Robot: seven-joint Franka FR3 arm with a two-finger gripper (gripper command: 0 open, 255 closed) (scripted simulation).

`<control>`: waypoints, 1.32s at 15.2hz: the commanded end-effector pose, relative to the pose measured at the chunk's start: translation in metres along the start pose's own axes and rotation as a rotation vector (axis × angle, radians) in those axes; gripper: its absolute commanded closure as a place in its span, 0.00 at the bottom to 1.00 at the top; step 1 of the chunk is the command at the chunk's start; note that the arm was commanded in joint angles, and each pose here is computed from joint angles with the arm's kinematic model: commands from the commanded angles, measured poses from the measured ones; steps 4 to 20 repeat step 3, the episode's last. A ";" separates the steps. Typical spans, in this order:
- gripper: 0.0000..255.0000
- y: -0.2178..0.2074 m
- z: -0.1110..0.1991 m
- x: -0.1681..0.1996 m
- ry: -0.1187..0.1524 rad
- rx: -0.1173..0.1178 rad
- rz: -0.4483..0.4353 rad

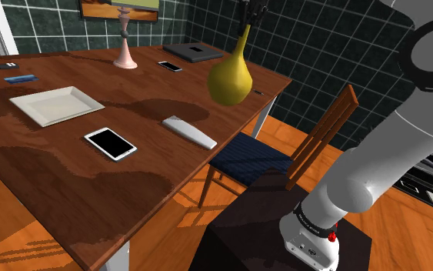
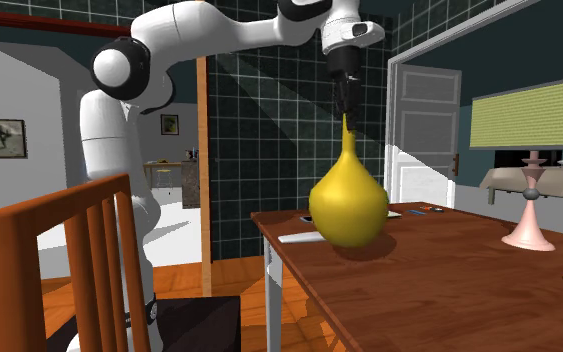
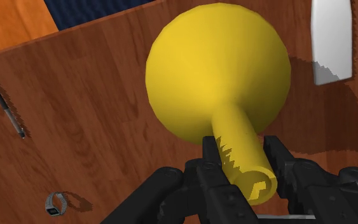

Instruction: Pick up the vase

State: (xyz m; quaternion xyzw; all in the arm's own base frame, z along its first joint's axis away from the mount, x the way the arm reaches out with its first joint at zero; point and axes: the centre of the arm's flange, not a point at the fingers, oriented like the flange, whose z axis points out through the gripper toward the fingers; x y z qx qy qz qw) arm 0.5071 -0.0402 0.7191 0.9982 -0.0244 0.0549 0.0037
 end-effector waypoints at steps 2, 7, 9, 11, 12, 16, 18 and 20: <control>1.00 0.000 -0.013 0.002 0.002 0.000 0.000; 1.00 0.000 -0.013 0.002 0.002 0.000 0.000; 1.00 0.000 -0.013 0.002 0.002 0.000 0.000; 1.00 0.000 -0.013 0.002 0.002 0.000 0.000; 1.00 0.000 -0.013 0.002 0.002 0.000 0.000; 1.00 0.000 -0.013 0.002 0.002 0.000 0.000; 1.00 0.000 -0.013 0.002 0.002 0.000 0.000; 1.00 0.000 -0.013 0.002 0.002 0.000 0.000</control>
